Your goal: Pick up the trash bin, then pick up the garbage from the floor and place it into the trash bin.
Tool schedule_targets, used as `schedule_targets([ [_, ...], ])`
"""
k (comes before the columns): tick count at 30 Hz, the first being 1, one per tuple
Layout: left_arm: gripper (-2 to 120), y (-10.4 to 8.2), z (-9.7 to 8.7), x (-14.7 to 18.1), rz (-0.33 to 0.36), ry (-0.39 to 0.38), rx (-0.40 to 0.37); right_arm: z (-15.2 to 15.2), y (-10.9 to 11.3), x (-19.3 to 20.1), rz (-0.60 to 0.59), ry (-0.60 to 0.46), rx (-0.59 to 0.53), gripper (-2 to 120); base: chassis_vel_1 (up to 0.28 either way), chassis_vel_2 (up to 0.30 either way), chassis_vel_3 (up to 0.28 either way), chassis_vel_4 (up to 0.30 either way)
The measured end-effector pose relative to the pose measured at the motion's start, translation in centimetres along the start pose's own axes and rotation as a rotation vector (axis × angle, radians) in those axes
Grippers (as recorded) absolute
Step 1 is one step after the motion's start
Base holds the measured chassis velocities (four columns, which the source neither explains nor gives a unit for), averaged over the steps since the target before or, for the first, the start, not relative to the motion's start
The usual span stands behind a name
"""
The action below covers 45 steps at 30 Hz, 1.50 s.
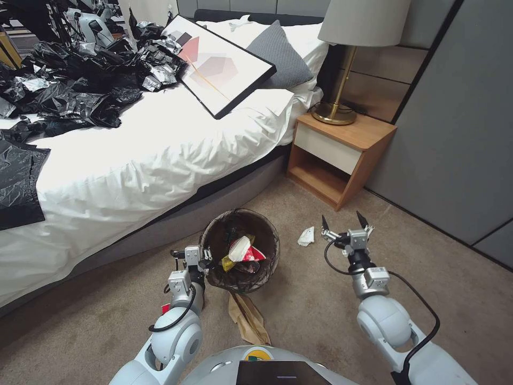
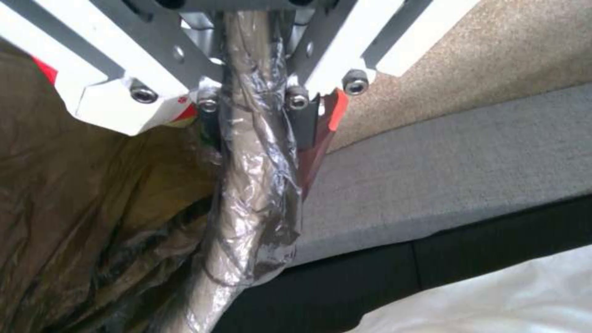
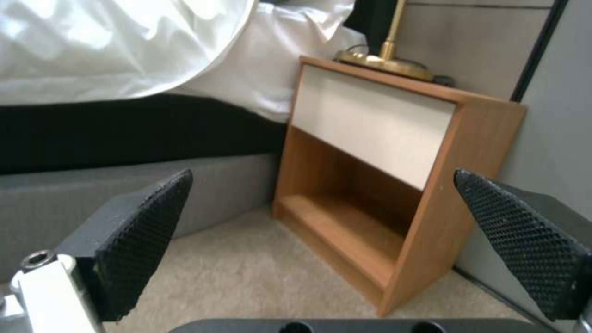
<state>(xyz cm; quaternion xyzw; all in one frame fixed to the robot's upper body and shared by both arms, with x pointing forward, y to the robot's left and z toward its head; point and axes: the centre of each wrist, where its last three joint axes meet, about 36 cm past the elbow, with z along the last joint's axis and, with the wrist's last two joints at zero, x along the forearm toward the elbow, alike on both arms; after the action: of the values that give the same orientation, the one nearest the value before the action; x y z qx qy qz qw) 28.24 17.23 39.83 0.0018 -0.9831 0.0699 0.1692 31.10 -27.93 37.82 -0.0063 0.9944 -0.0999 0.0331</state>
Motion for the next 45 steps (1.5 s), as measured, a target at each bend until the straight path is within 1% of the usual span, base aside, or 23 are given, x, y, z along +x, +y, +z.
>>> schedule_targets([
  [3,2,-0.1,0.1,0.0,0.0,0.002,0.001,1.0,0.8,1.0,-0.005,0.02,-0.003,100,0.0,0.0,0.0,0.0],
  [10,2,-0.1,0.2,0.0,0.0,0.004,0.001,1.7,1.5,1.6,-0.008,0.038,-0.006,100,0.0,0.0,0.0,0.0],
  [23,2,-0.2,0.2,-0.1,0.001,0.002,0.004,1.5,1.4,1.2,-0.006,0.033,-0.009,100,-0.013,0.008,0.013,-0.012],
  [45,2,-0.4,0.2,-0.2,0.0,0.003,0.01,1.2,1.4,0.8,-0.004,0.03,-0.017,100,-0.11,0.109,0.113,-0.106],
])
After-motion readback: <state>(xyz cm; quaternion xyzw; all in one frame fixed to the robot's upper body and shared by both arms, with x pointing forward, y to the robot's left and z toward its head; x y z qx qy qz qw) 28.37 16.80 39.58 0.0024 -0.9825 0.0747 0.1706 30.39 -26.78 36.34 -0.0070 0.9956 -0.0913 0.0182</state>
